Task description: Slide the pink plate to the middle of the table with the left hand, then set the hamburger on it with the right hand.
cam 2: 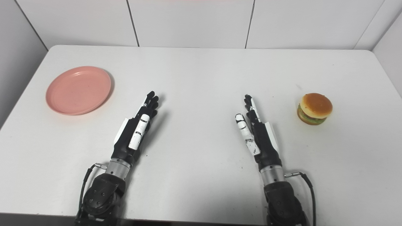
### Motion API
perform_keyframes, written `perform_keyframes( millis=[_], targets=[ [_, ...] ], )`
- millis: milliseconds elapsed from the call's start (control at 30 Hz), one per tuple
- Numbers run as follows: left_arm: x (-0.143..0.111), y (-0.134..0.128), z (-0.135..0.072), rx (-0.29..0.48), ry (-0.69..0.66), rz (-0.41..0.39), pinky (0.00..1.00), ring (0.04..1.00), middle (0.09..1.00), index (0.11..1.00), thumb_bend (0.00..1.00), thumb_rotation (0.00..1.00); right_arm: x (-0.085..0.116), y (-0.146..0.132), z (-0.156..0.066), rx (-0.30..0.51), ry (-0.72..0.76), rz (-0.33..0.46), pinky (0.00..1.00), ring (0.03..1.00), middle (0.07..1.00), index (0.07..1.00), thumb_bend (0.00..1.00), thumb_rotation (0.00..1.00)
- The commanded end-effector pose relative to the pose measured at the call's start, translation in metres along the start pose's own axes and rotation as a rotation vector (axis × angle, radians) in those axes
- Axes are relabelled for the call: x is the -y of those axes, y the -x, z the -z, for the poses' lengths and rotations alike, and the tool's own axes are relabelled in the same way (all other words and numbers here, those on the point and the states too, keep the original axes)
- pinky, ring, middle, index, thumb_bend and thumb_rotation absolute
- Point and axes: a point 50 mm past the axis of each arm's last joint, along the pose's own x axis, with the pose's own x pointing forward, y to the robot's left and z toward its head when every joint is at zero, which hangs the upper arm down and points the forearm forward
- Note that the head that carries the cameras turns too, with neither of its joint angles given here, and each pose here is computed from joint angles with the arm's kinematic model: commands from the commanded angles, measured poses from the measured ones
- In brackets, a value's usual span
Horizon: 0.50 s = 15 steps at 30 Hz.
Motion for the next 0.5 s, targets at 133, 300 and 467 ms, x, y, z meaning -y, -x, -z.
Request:
perform_keyframes(
  millis=[133, 300, 467],
  targets=[
    [-0.0066, 0.0234, 0.0333, -0.114, -0.002, -0.014, 1.00, 1.000, 1.000, 1.000, 0.45, 1.00, -0.0005, 0.0017, 0.0037, -0.023, 0.003, -0.010, 0.97, 1.000, 1.000, 1.000, 0.44, 1.00],
    [-0.0065, 0.0235, 0.0337, -0.116, 0.002, -0.014, 1.00, 1.000, 1.000, 1.000, 0.44, 1.00, -0.0007, 0.0023, 0.0029, -0.025, 0.001, -0.007, 0.97, 1.000, 1.000, 1.000, 0.44, 1.00],
    [-0.0060, 0.0240, 0.0323, -0.122, -0.001, -0.017, 1.00, 1.000, 1.000, 1.000, 0.46, 1.00, -0.0004, 0.0023, 0.0035, -0.023, 0.002, -0.009, 0.98, 1.000, 1.000, 1.000, 0.43, 1.00]
  ],
)
